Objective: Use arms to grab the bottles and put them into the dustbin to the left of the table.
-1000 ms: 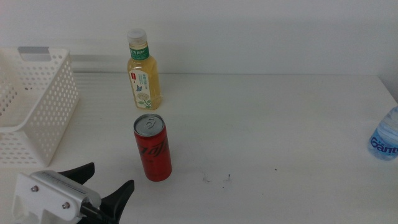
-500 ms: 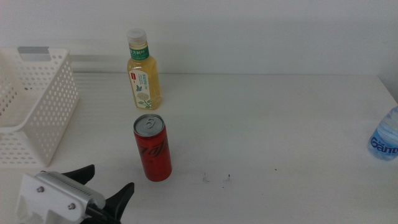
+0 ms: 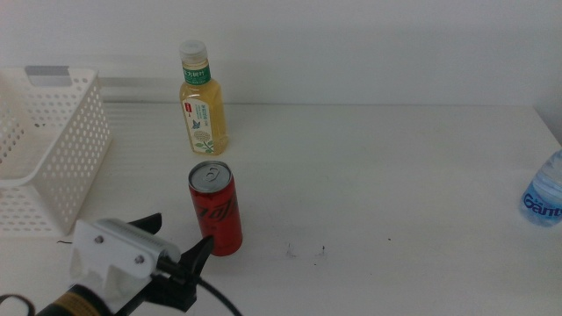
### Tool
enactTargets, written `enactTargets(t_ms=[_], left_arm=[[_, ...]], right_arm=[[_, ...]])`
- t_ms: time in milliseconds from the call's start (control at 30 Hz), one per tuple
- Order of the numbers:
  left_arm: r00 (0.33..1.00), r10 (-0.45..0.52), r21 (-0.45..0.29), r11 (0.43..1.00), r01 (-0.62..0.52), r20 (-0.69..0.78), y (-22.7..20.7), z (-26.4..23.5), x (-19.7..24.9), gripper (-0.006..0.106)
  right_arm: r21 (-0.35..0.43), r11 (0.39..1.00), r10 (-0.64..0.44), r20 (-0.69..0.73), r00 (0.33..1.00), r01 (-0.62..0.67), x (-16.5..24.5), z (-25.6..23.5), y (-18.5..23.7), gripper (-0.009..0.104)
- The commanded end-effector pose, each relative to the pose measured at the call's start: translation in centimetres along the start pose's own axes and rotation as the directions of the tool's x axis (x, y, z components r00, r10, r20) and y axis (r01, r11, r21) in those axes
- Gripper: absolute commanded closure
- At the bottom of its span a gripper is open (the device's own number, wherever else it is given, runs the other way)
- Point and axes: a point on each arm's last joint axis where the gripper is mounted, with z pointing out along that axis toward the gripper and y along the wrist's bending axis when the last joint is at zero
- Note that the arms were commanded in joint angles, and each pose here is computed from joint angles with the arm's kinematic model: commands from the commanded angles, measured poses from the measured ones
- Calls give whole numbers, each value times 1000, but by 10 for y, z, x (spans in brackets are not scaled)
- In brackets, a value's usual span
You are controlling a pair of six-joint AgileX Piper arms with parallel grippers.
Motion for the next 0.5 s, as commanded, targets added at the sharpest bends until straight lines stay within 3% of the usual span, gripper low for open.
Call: enactTargets(t_ms=[0, 467], left_arm=[[1000, -14, 5, 1000, 14, 23, -1, 6, -4, 7], [1000, -25, 12, 1000, 25, -17, 1, 42, -4, 7]], right_arm=[[7, 1000, -11, 7, 1000, 11, 0, 0, 0, 2], [7, 1000, 16, 7, 1000, -16, 0, 0, 0, 2]])
